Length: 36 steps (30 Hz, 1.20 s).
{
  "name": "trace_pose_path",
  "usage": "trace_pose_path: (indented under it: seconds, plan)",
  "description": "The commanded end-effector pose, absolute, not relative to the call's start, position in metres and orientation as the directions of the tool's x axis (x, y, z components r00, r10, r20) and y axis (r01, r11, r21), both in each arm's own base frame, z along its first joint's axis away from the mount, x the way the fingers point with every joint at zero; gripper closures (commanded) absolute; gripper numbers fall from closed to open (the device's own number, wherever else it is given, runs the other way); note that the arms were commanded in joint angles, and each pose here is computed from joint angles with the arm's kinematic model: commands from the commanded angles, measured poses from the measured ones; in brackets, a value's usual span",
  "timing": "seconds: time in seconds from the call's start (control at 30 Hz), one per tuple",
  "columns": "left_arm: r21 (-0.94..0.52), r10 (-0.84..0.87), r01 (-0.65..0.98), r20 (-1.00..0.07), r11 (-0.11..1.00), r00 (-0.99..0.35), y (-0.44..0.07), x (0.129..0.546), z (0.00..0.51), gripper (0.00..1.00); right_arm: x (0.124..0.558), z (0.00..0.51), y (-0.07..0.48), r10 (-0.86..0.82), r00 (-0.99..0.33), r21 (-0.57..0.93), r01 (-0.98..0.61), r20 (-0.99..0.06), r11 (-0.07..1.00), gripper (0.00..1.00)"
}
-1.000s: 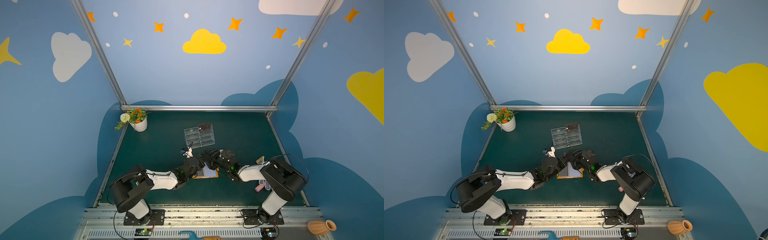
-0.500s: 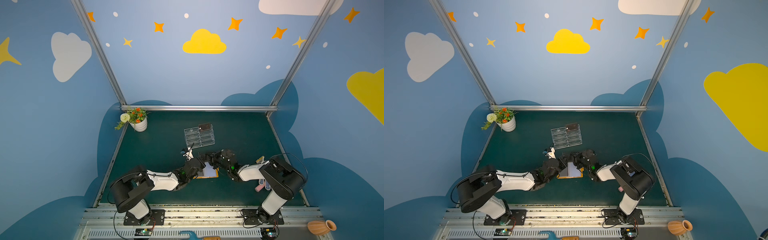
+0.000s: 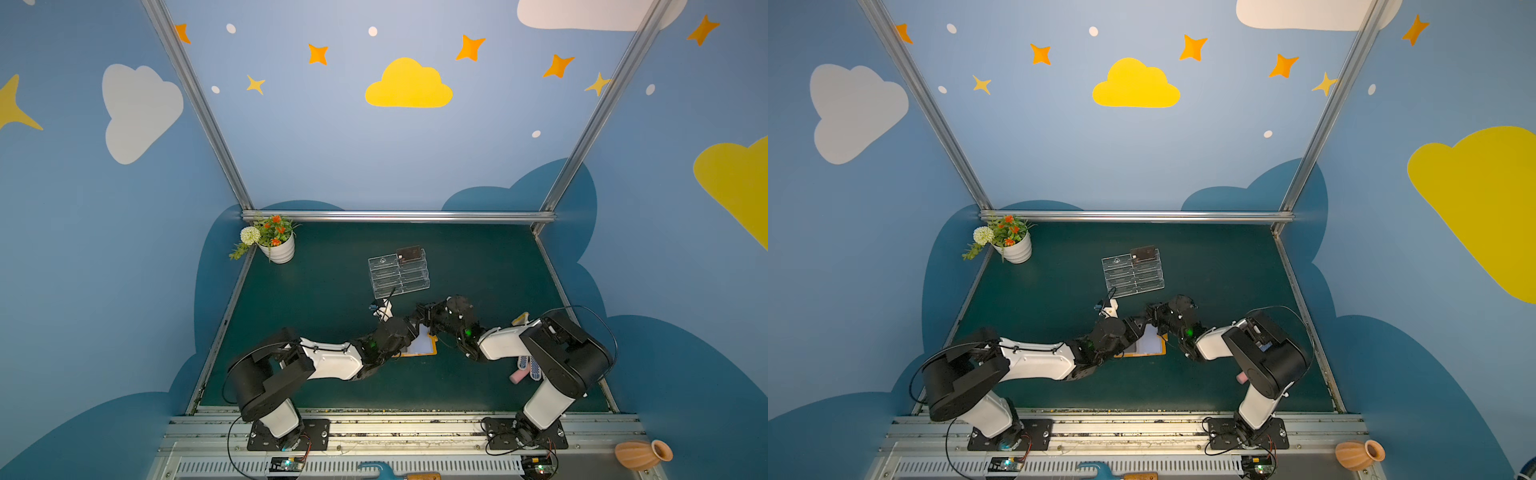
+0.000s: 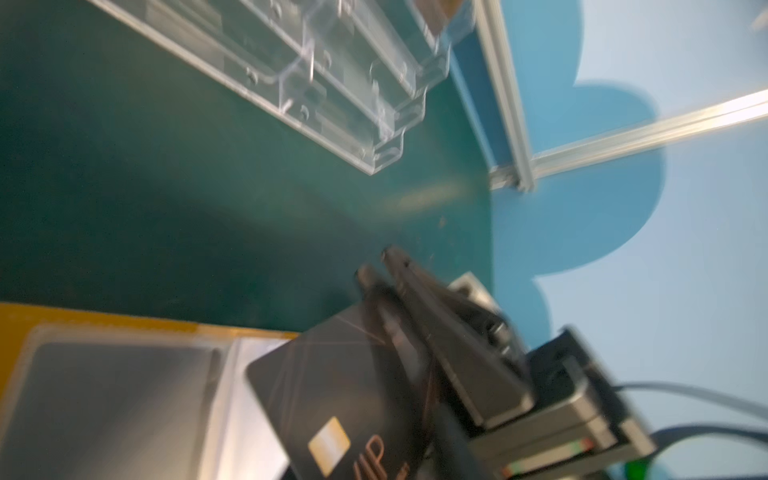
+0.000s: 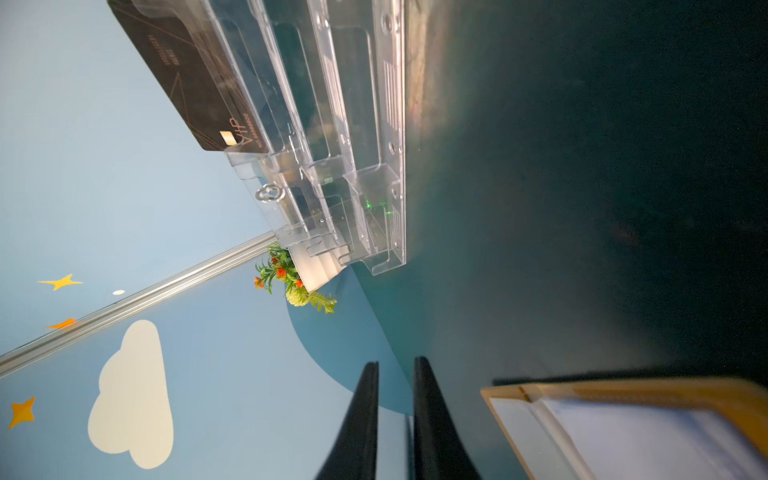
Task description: Take the credit cards out of the card holder
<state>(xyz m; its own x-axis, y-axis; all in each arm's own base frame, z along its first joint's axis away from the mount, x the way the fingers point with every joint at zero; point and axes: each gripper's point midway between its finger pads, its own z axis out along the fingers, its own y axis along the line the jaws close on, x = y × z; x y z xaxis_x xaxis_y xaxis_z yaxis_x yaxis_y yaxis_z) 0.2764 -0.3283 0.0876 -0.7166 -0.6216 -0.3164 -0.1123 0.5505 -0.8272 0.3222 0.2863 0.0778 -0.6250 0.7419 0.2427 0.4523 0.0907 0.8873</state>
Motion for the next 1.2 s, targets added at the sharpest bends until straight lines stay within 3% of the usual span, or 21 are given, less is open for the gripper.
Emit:
trace_pose_path:
  seconds: [0.0,0.13,0.37,0.67,0.83,1.17]
  plan:
    - [-0.805,-0.596,-0.143,-0.294,0.576,-0.747,-0.329,0.269,0.074,0.46,0.324,0.088,0.287,0.723,-0.653,0.904,0.416,0.224,0.095,0.88]
    - [-0.813,-0.598,-0.148,-0.278,0.564,-0.751,-0.33,0.267,0.074,0.37,0.324,0.089,0.287,0.718,-0.661,0.906,0.411,0.218,0.103,1.0]
    - [-0.835,-0.6,-0.107,-0.292,0.539,-0.745,-0.329,0.267,0.088,0.32,0.321,0.085,0.285,0.708,-0.673,0.904,0.411,0.214,0.118,1.0]
    - [-0.83,-0.622,-0.031,-0.392,0.557,-0.678,-0.289,0.265,0.138,0.1,0.321,0.088,0.273,0.673,-0.718,0.915,0.374,0.181,0.154,1.0]
    - [-0.86,-0.557,0.068,-0.386,0.506,-0.735,-0.286,0.267,0.166,0.08,0.327,0.104,0.268,0.61,-0.786,0.943,0.272,0.104,0.19,1.0]
    - [-0.892,-0.444,0.137,-0.341,0.43,-0.829,-0.282,0.271,0.175,0.08,0.328,0.134,0.276,0.466,-0.881,0.963,0.049,-0.084,0.267,1.0]
